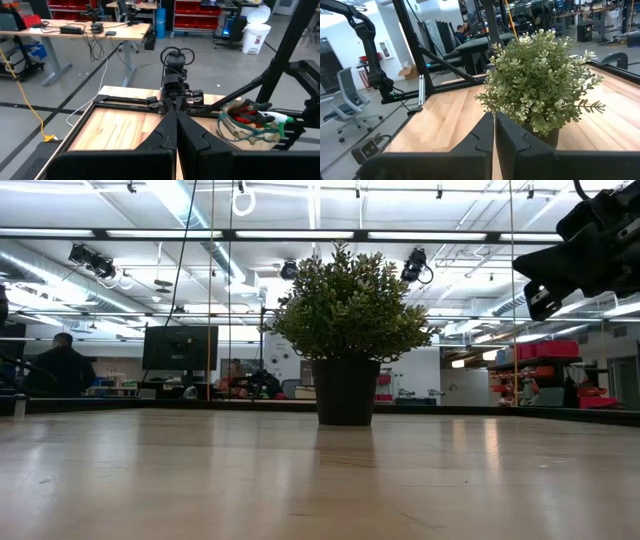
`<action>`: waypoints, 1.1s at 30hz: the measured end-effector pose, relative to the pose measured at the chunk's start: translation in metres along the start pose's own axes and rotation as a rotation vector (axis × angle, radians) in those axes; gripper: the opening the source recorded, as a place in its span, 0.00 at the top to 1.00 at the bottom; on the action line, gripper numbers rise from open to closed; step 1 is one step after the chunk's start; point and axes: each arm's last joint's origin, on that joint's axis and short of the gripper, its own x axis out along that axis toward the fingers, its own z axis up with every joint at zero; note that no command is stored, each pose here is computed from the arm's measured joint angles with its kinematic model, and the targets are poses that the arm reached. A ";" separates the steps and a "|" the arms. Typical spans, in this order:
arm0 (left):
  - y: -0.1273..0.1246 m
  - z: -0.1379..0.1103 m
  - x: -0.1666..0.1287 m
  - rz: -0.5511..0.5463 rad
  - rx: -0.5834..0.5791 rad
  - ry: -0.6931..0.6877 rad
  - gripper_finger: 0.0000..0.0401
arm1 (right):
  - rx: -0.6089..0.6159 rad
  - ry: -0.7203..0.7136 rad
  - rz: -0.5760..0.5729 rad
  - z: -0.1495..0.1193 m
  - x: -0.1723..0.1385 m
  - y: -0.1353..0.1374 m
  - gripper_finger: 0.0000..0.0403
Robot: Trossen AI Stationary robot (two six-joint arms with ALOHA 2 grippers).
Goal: Pick & Place Garden tools in Gardening bag
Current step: Return to Home Position
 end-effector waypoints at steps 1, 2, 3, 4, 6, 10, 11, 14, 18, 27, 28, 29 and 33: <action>0.001 0.000 0.000 0.002 -0.002 0.001 1.00 | 0.000 0.000 0.000 0.000 0.000 0.000 0.96; 0.002 -0.001 0.000 0.005 -0.001 0.008 1.00 | 0.000 0.000 -0.001 0.000 0.000 0.000 0.96; 0.002 -0.002 0.000 0.005 -0.001 0.020 1.00 | 0.000 0.000 -0.001 0.000 0.000 0.000 0.96; 0.002 -0.003 0.001 0.005 -0.002 0.030 1.00 | 0.000 0.000 -0.001 0.000 0.000 0.000 0.96; 0.001 -0.005 0.005 0.011 -0.003 0.044 1.00 | 0.000 0.000 -0.001 0.000 0.000 0.000 0.96; -0.001 -0.014 0.021 0.014 0.028 0.103 1.00 | 0.000 -0.001 -0.001 0.000 0.000 0.000 0.96; -0.002 -0.017 0.026 0.015 0.036 0.121 1.00 | 0.000 -0.001 -0.001 0.000 0.000 0.000 0.96; -0.004 -0.023 0.037 0.022 0.051 0.150 1.00 | 0.000 -0.001 -0.002 0.000 0.000 0.000 0.96; -0.005 -0.030 0.046 0.025 0.080 0.191 1.00 | -0.001 -0.001 -0.001 0.000 0.000 0.000 0.96; -0.005 -0.031 0.045 0.025 0.115 0.202 1.00 | -0.001 -0.001 -0.002 0.000 0.000 0.000 0.96; -0.005 -0.034 0.047 0.025 0.119 0.200 1.00 | -0.001 -0.001 -0.001 0.000 0.000 0.000 0.96; -0.004 -0.037 0.048 0.025 0.120 0.190 1.00 | -0.001 -0.001 -0.001 0.000 0.000 0.000 0.96; 0.000 -0.060 0.046 -0.039 0.069 0.105 1.00 | -0.001 -0.001 -0.001 0.000 0.000 0.000 0.96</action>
